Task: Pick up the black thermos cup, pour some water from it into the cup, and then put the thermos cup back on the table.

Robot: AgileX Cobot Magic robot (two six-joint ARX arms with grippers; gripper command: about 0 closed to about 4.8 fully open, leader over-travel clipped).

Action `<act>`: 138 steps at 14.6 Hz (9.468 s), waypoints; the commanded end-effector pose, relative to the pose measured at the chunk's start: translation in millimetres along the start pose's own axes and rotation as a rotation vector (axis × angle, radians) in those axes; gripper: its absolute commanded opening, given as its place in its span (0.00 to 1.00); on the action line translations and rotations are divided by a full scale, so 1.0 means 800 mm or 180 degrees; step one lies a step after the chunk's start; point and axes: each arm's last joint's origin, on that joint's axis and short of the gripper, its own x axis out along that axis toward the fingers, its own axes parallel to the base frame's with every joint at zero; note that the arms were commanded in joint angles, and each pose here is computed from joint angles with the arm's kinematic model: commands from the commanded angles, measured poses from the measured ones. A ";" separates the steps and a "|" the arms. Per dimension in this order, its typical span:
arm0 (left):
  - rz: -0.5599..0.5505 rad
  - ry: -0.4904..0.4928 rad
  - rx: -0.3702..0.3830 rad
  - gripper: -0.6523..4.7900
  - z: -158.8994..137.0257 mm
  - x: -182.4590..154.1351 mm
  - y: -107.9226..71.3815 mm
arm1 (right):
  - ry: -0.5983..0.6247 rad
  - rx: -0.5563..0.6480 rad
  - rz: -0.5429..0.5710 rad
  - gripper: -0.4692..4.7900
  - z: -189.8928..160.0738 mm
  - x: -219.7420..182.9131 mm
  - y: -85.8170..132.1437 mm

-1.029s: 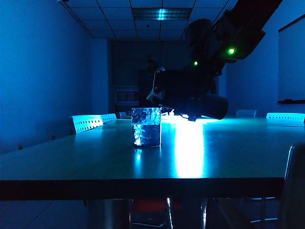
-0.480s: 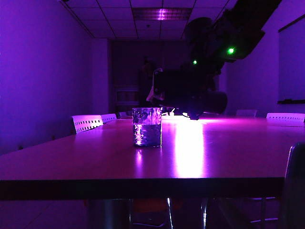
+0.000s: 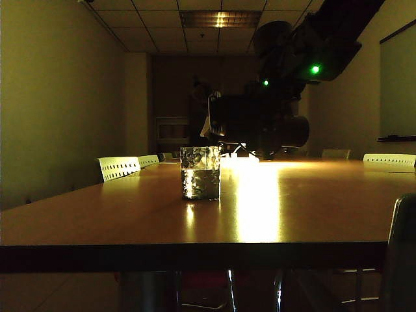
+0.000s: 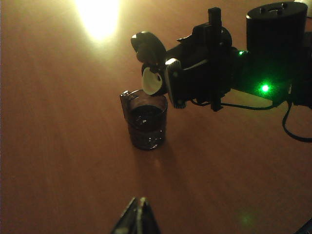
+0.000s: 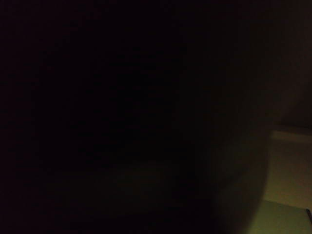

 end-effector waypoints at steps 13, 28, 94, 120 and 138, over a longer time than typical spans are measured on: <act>-0.0015 -0.0011 0.0011 0.11 0.001 -0.001 0.000 | -0.0012 -0.0241 -0.0312 0.25 0.002 -0.005 -0.023; -0.0016 -0.0010 0.0011 0.11 0.001 -0.001 0.000 | -0.0008 -0.0337 -0.0336 0.25 0.002 -0.005 -0.024; -0.0099 -0.0006 -0.0012 0.11 0.001 -0.001 -0.001 | -0.1709 0.4463 0.0918 0.25 -0.127 -0.128 -0.027; -0.0104 0.0087 -0.0013 0.11 -0.003 -0.001 -0.001 | -0.1505 0.4392 0.1422 1.00 -0.137 -0.079 0.047; -0.0105 0.0087 -0.0014 0.11 -0.003 -0.001 -0.001 | -0.1500 0.4108 0.1435 1.00 -0.139 -0.103 0.022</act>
